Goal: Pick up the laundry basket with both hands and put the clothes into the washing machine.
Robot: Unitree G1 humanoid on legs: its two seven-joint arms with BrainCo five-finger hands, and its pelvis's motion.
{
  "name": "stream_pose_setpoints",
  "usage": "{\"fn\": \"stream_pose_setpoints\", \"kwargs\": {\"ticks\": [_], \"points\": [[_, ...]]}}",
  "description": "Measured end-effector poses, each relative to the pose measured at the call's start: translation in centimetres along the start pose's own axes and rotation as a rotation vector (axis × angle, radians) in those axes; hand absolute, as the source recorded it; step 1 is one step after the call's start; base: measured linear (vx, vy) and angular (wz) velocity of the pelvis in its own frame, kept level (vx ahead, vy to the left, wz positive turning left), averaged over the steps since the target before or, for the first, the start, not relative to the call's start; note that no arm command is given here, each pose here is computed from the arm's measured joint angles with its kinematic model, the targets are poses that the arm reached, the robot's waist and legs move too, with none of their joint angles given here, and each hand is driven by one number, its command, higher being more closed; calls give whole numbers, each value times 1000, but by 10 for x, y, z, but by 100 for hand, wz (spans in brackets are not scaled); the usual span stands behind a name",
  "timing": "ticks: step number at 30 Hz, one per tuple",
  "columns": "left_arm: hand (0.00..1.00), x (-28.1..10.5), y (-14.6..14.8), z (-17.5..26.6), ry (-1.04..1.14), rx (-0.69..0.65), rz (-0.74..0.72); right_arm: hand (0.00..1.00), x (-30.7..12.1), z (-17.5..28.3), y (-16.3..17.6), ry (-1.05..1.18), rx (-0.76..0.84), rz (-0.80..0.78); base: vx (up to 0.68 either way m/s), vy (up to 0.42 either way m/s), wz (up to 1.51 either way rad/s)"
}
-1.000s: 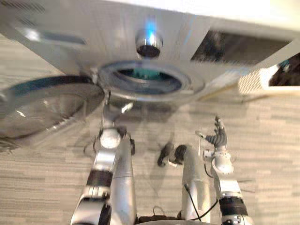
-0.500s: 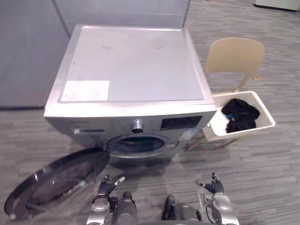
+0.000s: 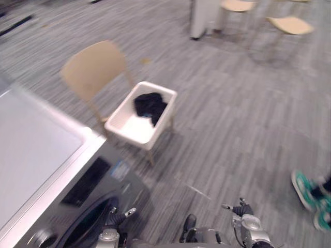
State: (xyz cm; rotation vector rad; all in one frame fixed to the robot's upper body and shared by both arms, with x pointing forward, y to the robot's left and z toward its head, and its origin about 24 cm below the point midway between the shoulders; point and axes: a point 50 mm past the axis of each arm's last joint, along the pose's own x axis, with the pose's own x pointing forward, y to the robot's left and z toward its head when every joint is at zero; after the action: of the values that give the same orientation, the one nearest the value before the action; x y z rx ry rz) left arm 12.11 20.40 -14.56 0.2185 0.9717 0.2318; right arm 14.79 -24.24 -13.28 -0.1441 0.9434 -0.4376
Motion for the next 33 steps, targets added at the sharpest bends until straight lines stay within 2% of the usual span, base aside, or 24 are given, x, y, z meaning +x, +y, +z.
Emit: {"fn": "stream_pose_setpoints", "kwargs": {"ticks": [7,13,16,21,25,29,33], "points": [[0,-9,-4,-13,10,-39,13,0,1,3,1,-1,-2,-3,280,112,-82],[0,-11,-9,-14,11,-73,5,0,2,20,2,-68,-12,6,477,174,26],[0,-9,5,-16,20,-44,-37,0,0,14,4,-55,-10,14,510,71,132],[0,-7,2,-7,-1,-49,25,0,2,21,-8,-82,-12,-16,466,-162,138],[0,2,3,22,-77,-53,39,0,1,39,-6,-161,9,-13,293,-341,155],[0,-2,-22,16,-41,-82,-24,0,3,46,-22,-181,36,-60,288,-438,150],[0,-3,-27,25,-75,-104,-35,0,-2,56,-20,-243,68,-58,122,-244,158]]}}
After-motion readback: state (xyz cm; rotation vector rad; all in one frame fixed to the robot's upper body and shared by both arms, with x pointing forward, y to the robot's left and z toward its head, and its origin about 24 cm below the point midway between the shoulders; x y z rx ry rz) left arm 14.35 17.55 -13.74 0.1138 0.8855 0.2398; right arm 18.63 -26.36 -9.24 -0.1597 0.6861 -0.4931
